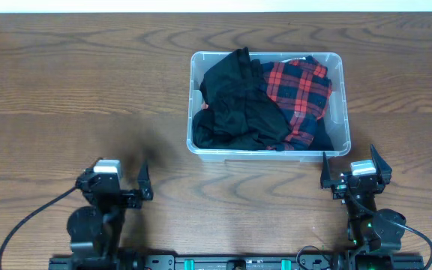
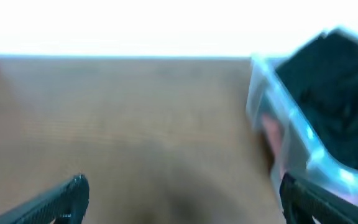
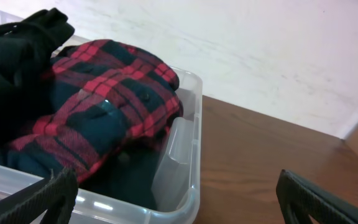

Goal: Pack container

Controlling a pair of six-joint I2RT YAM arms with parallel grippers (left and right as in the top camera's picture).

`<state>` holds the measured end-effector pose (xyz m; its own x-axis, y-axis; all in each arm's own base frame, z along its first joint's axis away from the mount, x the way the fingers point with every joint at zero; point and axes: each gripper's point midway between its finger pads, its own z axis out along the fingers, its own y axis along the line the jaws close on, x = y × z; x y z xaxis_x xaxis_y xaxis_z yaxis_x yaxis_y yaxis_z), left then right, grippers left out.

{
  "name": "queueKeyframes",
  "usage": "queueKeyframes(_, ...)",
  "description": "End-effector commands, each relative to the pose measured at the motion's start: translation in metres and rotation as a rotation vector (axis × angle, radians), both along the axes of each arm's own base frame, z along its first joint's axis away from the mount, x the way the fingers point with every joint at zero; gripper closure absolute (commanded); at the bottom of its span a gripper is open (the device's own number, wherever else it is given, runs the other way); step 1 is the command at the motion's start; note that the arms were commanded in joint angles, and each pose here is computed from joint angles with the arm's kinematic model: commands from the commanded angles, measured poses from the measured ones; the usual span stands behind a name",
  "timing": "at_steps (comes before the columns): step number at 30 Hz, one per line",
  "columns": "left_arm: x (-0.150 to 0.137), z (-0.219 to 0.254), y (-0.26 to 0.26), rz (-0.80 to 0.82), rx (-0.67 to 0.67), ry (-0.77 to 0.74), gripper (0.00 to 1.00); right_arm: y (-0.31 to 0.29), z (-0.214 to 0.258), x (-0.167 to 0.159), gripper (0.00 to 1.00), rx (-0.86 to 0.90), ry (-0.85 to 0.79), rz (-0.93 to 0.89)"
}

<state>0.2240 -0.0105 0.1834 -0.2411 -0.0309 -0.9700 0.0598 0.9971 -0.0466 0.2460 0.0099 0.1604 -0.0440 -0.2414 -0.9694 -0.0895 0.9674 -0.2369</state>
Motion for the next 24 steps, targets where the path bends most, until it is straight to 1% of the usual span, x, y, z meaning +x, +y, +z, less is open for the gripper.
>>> queueKeyframes(1,0.009,0.003,0.003,0.020,0.015,-0.138,0.02,0.001,-0.001,0.000,0.01,-0.012,-0.002,0.006)
queueKeyframes(6,0.022,-0.008,0.006,0.035,0.016,-0.237,0.02,0.001,-0.001,0.000,0.01,-0.012,-0.002,0.006)
queueKeyframes(9,0.022,-0.029,0.003,0.017,0.010,-0.160,0.02,0.001,-0.001,0.000,0.01,-0.012,-0.002,0.006)
queueKeyframes(13,0.020,-0.045,0.003,0.018,0.010,-0.095,0.02,0.001,-0.001,0.000,0.01,-0.012,-0.002,0.006)
queueKeyframes(24,0.020,-0.045,0.003,0.018,0.010,-0.095,0.02,0.001,-0.001,0.000,0.01,-0.012,-0.002,0.006)
